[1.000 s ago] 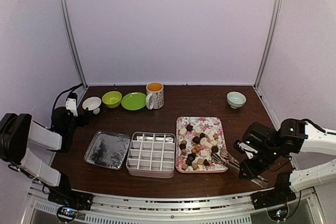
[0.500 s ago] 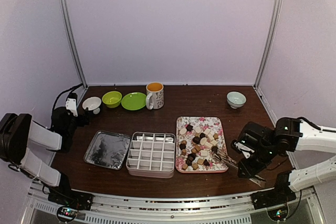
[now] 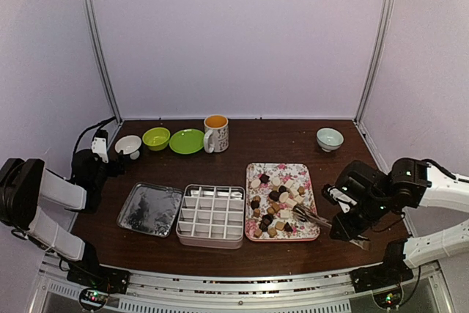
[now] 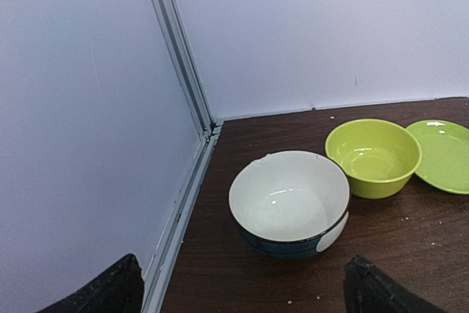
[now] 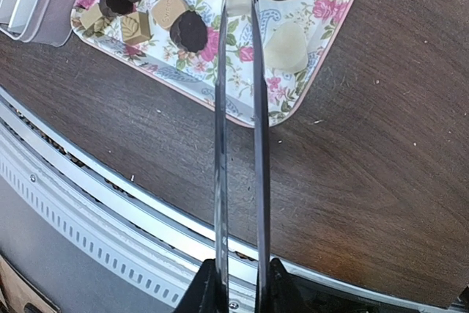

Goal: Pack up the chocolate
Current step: Pick up the fake chocolate from the plate, then place the fake chocolate in the empty pocket of the box.

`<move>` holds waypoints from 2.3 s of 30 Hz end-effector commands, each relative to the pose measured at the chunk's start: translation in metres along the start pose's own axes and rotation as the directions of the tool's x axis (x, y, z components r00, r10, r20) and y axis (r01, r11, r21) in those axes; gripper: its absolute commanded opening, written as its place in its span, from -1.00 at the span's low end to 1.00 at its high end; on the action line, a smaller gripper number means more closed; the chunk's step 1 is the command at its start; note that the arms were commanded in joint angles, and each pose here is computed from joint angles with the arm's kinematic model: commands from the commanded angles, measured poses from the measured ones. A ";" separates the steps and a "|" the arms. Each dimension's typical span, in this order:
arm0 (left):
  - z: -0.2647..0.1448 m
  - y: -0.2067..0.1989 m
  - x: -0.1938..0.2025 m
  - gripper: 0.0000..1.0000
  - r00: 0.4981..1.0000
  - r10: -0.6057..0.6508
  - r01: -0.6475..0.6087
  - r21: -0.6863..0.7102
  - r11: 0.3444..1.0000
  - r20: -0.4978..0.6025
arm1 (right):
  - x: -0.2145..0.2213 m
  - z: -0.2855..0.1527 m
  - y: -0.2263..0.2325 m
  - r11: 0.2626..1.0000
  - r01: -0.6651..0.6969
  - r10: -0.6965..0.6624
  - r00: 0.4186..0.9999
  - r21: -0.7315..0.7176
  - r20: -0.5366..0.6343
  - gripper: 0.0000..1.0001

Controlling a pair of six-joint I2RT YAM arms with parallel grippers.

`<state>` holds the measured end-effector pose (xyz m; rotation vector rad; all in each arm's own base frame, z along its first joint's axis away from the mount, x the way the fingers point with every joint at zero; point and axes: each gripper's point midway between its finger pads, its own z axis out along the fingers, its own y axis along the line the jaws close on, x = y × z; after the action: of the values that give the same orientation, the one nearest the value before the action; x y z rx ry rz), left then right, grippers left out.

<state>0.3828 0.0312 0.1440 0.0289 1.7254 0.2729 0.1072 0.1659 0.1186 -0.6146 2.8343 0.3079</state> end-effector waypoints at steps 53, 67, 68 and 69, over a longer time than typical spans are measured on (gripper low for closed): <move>0.003 0.006 -0.021 0.96 0.997 -0.018 0.019 -0.020 1.000 0.069 | -0.136 0.002 0.108 0.958 0.195 -0.131 0.951 -0.212 0.279 -0.61; 0.003 0.006 -0.021 0.95 0.997 -0.018 0.019 -0.020 1.000 0.069 | -0.131 0.021 0.111 0.958 0.185 -0.131 0.963 -0.220 0.237 -0.41; 0.003 0.006 -0.021 0.95 0.997 -0.017 0.019 -0.019 1.000 0.069 | -0.132 0.021 0.110 0.959 0.185 -0.132 0.962 -0.216 0.239 -0.39; 0.003 0.006 -0.021 0.96 0.997 -0.018 0.019 -0.019 1.000 0.069 | -0.132 0.020 0.110 0.960 0.184 -0.131 0.962 -0.211 0.241 -0.38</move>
<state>0.3828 0.0312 0.1440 0.0286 1.7254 0.2726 0.1776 0.3122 0.1443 -0.7925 2.5719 0.6297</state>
